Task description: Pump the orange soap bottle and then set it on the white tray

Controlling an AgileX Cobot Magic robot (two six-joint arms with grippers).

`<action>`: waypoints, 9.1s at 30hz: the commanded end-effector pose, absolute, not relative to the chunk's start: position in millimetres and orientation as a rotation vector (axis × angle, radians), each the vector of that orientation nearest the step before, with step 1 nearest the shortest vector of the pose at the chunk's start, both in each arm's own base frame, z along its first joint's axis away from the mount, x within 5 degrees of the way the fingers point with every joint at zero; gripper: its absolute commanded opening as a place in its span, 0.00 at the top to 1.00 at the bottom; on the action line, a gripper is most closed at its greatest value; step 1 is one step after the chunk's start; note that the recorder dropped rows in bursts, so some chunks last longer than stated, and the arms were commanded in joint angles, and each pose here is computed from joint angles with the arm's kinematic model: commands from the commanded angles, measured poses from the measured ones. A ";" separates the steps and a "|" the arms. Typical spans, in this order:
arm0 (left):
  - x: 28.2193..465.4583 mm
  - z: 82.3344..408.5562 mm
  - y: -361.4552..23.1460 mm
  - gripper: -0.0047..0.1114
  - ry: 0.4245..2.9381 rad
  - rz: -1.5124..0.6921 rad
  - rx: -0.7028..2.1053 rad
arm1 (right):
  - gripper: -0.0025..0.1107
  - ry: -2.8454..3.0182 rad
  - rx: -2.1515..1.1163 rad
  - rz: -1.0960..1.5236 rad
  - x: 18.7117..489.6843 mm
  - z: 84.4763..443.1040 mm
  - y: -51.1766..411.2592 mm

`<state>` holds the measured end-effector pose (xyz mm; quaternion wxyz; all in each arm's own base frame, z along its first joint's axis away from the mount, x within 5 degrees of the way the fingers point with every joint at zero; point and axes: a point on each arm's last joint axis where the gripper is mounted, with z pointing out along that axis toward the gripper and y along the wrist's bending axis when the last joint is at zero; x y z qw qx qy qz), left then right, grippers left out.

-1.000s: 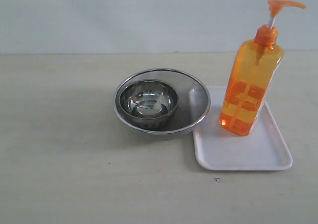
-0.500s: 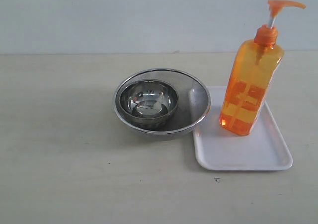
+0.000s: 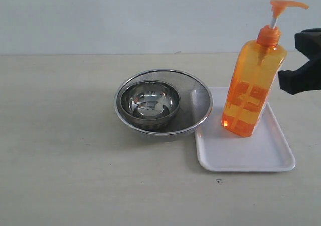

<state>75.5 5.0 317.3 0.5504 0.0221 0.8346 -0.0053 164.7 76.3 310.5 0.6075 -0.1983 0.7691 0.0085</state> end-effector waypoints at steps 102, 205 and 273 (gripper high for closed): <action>74.8 317.1 6.7 0.92 1.966 -0.011 0.040 | 0.98 1.886 0.091 -0.156 298.6 264.1 128.0; 74.9 317.2 6.7 0.92 1.965 -0.009 0.040 | 0.98 1.974 -0.439 0.021 290.6 286.1 112.1; 74.9 317.3 6.8 0.92 1.963 -0.007 0.041 | 0.28 2.002 -0.351 -0.051 291.4 285.6 103.6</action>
